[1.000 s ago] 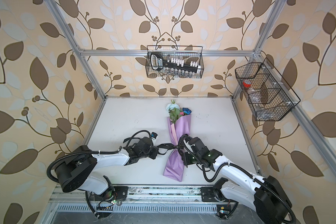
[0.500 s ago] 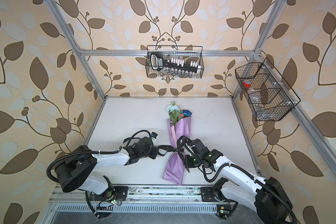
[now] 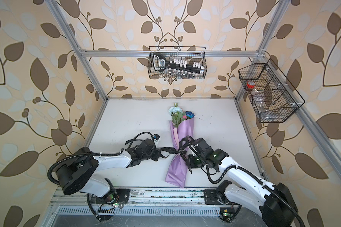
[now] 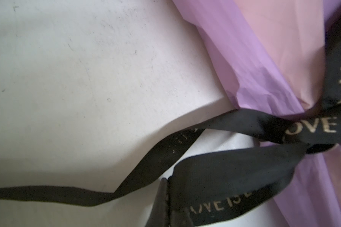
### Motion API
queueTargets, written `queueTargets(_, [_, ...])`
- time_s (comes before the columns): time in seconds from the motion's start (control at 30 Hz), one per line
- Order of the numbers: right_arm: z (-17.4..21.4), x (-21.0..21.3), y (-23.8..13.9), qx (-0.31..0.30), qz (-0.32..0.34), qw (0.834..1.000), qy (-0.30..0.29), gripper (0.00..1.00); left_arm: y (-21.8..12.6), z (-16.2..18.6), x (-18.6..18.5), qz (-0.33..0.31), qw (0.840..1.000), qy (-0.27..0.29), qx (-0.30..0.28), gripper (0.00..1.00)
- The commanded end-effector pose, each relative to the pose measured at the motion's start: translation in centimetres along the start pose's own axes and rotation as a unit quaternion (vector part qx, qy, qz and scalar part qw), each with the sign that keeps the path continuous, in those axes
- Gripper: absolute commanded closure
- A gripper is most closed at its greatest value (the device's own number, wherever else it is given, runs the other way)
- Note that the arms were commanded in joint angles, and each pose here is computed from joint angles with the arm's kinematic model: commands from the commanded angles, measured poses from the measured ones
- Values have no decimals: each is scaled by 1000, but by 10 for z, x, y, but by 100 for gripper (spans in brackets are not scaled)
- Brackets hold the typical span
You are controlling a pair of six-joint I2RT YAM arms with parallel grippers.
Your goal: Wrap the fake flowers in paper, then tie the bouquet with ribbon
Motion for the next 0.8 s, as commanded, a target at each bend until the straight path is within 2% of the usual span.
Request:
queueTargets(0.0, [9, -18, 3, 21, 49, 998, 16, 97, -1, -22, 0, -3, 999, -8, -33, 100])
queueTargets(0.2, [15, -30, 13, 48, 81, 995, 27, 95, -2, -23, 0, -4, 999, -7, -33, 100])
queueTargets(0.3, [9, -25, 11, 37, 80, 996, 22, 80, -2, -22, -1, -2, 999, -6, -32, 100])
queueTargets(0.37, [-5, -12, 0, 8, 71, 997, 11, 72, -2, -21, -2, 1, 1000, -5, -31, 100])
queueTargets(0.4, [-13, -5, -7, -10, 67, 998, 7, 70, -2, -20, -2, 3, 1000, -5, -31, 100])
queueTargets(0.6, [-68, 46, -54, -140, 20, 990, 3, 69, -2, -17, -5, 14, 999, -6, -31, 100])
queueTargets(0.77, [-91, 69, -51, -187, -12, 982, 1, 70, -3, -18, -8, 23, 999, -4, -33, 100])
Point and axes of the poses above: each gripper's point midway between its finger pads, its own y axis out along the fingers, its own x axis along the line the jaws close on, z = x × y, the point moved 2 cm from there along -y, back along the fingers, and after that the axes turned 15 degrees about y, right-handed, at the moved point
